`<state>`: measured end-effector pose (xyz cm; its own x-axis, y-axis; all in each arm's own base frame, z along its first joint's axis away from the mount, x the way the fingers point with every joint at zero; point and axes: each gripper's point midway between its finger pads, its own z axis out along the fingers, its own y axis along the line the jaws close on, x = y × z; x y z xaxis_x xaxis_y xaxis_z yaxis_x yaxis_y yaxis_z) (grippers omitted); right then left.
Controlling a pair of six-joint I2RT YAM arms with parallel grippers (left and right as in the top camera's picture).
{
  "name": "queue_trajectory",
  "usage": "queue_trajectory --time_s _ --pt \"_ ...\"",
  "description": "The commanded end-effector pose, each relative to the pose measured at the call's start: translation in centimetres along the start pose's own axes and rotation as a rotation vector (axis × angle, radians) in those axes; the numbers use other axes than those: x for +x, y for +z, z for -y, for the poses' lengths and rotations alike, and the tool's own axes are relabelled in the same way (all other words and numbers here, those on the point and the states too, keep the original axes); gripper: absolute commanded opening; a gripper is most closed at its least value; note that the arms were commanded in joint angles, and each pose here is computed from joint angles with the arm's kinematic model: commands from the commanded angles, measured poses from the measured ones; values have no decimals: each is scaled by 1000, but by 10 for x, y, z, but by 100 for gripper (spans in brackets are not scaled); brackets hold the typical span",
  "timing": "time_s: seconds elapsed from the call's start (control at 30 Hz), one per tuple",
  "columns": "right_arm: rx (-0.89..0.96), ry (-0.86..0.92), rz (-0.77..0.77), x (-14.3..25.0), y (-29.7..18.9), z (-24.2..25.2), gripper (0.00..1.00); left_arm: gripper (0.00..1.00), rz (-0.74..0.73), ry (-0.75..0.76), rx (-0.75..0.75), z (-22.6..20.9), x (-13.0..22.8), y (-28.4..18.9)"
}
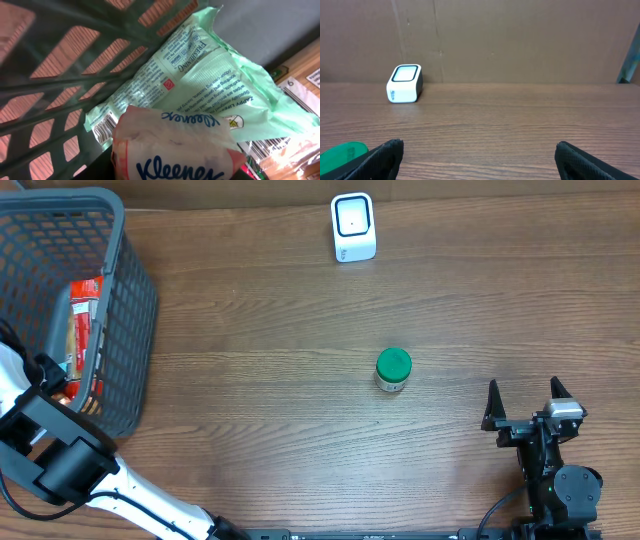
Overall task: Scan the item barcode
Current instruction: 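Grasp the orange Kleenex tissue pack with the left gripper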
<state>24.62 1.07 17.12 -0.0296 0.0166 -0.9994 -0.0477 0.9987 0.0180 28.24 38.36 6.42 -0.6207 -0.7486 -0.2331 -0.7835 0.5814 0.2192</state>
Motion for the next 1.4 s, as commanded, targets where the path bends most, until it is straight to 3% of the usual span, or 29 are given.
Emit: queue_trajectory --time_s 0.0,0.13,0.4,0.5,0.6,0.63,0.67,0.73,0.8,0.93,1.1,1.37 --pt "6 -1 6 1 0 2 100 40 -14 -11 -68 -17 1 13" --pt "6 -1 5 2 0 2 100 56 -5 -13 -68 -17 -1 14" --pt "6 -1 6 1 0 2 100 61 -33 -5 -68 -14 4 26" --pt "6 -1 6 1 0 2 100 76 -60 2 -71 -12 9 37" --pt "7 -1 5 2 0 2 100 78 -92 11 -75 -10 16 50" --pt "6 -1 6 1 0 2 100 76 -106 15 -76 -9 19 55" --pt "6 -1 6 1 0 2 100 65 -115 17 -76 -8 21 58" --pt "6 -1 5 2 0 2 100 31 -127 21 -76 -7 24 61" --pt "6 -1 5 2 0 2 100 12 -126 22 -76 -7 24 60" --pt "6 -1 6 1 0 2 100 4 -115 44 -74 -8 19 54" --pt "6 -1 5 2 0 2 100 4 -83 28 -73 -12 6 28" --pt "6 -1 5 2 0 2 100 4 97 -109 -53 -25 -33 -74"
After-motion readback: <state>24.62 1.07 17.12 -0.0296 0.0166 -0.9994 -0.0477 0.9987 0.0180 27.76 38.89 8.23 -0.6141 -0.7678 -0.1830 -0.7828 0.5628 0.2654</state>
